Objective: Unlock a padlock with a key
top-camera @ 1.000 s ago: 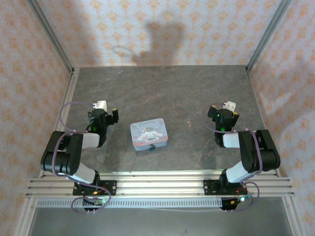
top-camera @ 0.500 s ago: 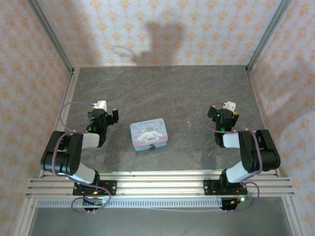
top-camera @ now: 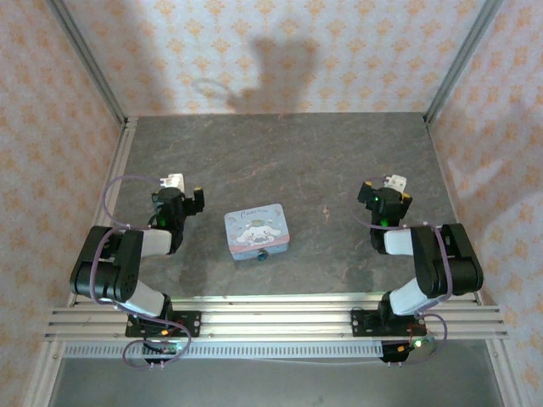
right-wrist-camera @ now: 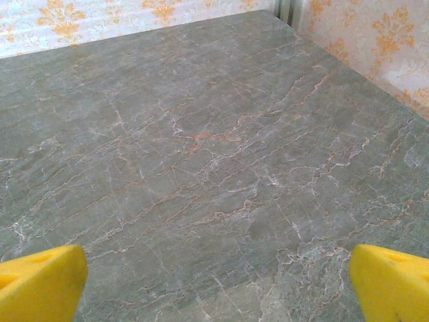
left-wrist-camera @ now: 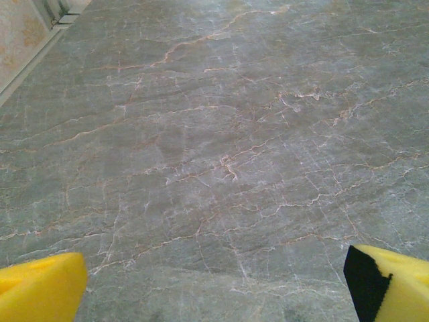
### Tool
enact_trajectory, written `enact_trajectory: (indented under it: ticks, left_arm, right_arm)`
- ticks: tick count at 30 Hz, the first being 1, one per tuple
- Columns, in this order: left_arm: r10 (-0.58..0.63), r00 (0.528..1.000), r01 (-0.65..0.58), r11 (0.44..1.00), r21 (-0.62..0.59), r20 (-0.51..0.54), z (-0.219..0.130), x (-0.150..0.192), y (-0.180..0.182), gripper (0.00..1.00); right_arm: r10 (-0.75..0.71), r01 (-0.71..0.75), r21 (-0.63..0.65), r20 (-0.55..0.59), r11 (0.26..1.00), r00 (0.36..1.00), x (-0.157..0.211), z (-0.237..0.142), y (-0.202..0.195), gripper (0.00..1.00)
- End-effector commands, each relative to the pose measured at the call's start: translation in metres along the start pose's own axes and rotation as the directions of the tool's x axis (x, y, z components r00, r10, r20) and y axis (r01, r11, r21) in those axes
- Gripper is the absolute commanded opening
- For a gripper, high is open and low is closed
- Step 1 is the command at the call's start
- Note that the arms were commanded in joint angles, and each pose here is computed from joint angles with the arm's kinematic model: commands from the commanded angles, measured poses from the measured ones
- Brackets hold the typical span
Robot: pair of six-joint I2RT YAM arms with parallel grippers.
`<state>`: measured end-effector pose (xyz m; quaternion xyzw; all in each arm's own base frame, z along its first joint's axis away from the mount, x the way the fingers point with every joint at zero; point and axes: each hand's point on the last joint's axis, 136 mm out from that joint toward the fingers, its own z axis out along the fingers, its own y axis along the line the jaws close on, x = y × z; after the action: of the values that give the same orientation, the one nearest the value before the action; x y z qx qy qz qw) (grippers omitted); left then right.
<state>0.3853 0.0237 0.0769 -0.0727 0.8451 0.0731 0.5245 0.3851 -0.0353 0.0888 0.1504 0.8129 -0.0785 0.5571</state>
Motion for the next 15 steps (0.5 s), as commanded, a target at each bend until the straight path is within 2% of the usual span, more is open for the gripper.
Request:
enact_trajectory:
  ticks: [1, 13, 15]
  left_arm:
    - [0.003, 0.999, -0.003, 1.000, -0.008, 0.050, 0.000, -0.018, 0.001, 1.00]
    - [0.004, 0.999, -0.004, 1.000, -0.001, 0.054, 0.000, -0.019, 0.000, 1.00]
    - [0.036, 0.999, -0.038, 0.998, 0.048, 0.040, -0.003, -0.024, -0.009, 1.00]
  right_arm:
    - [-0.002, 0.002, 0.001, 0.005, 1.000, 1.000, -0.005, 0.003, 0.000, 1.00]
    - [-0.001, 0.001, -0.001, 0.008, 1.000, 1.000, -0.005, 0.002, 0.000, 1.00]
    - [-0.001, 0.001, -0.004, 0.010, 1.000, 1.000, -0.009, 0.001, 0.001, 0.99]
